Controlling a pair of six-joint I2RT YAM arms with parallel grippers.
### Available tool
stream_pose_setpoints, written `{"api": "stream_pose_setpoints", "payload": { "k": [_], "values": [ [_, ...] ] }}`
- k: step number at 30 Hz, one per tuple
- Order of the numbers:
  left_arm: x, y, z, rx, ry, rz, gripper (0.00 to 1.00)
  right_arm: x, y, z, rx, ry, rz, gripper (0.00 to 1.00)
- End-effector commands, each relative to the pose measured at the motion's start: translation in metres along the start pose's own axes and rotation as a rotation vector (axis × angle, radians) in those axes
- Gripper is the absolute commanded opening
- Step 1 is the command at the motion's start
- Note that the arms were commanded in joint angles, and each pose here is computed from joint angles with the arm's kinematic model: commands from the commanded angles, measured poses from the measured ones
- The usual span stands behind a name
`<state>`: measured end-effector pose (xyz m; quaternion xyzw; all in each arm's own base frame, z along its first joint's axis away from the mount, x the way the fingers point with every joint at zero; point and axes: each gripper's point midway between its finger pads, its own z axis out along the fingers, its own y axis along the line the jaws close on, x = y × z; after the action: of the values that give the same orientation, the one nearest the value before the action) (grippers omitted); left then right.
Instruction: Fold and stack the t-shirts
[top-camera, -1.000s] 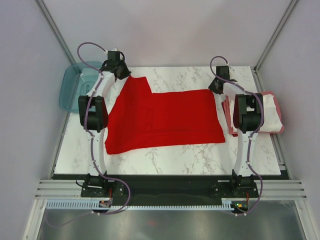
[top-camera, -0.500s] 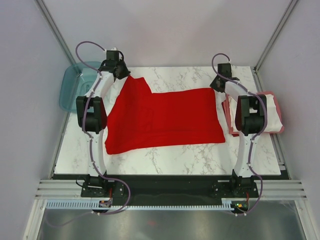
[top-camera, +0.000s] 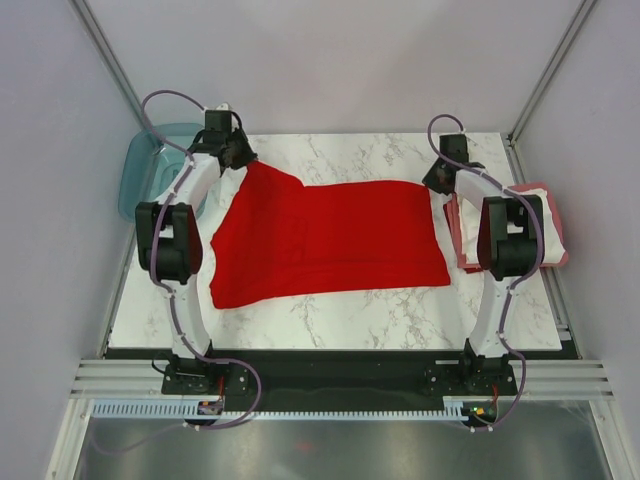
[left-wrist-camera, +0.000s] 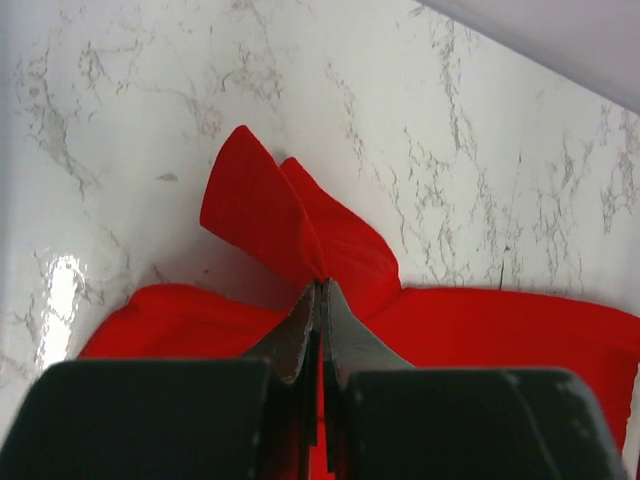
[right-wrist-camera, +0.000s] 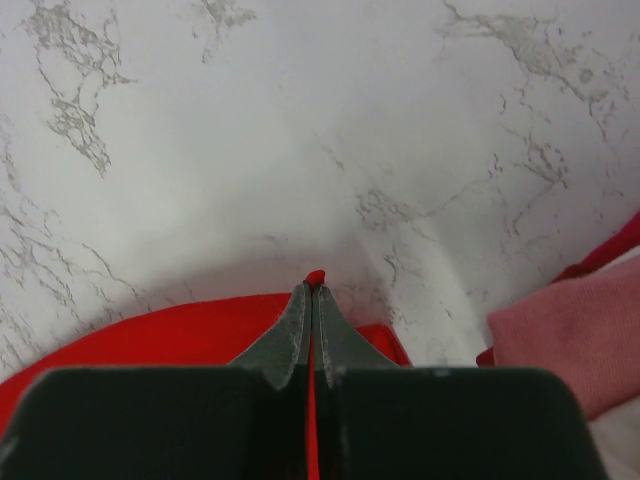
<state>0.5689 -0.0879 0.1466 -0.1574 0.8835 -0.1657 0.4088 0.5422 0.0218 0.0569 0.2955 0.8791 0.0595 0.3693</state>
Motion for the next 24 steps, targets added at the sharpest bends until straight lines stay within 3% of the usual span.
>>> {"api": "stream_pose_setpoints", "payload": {
  "k": [1,9,24],
  "values": [
    [-0.023,-0.017,-0.035,0.067,-0.089,0.055,0.02,-0.020,0.007,-0.033,-0.045,-0.047,0.024,0.00],
    [-0.014,-0.014,-0.086,0.071,-0.133,0.069,0.02,-0.008,-0.005,-0.063,-0.051,-0.041,0.010,0.00],
    [0.053,0.020,-0.145,0.013,-0.126,0.015,0.02,0.016,-0.039,-0.110,-0.007,-0.041,-0.025,0.00]
  ]
}}
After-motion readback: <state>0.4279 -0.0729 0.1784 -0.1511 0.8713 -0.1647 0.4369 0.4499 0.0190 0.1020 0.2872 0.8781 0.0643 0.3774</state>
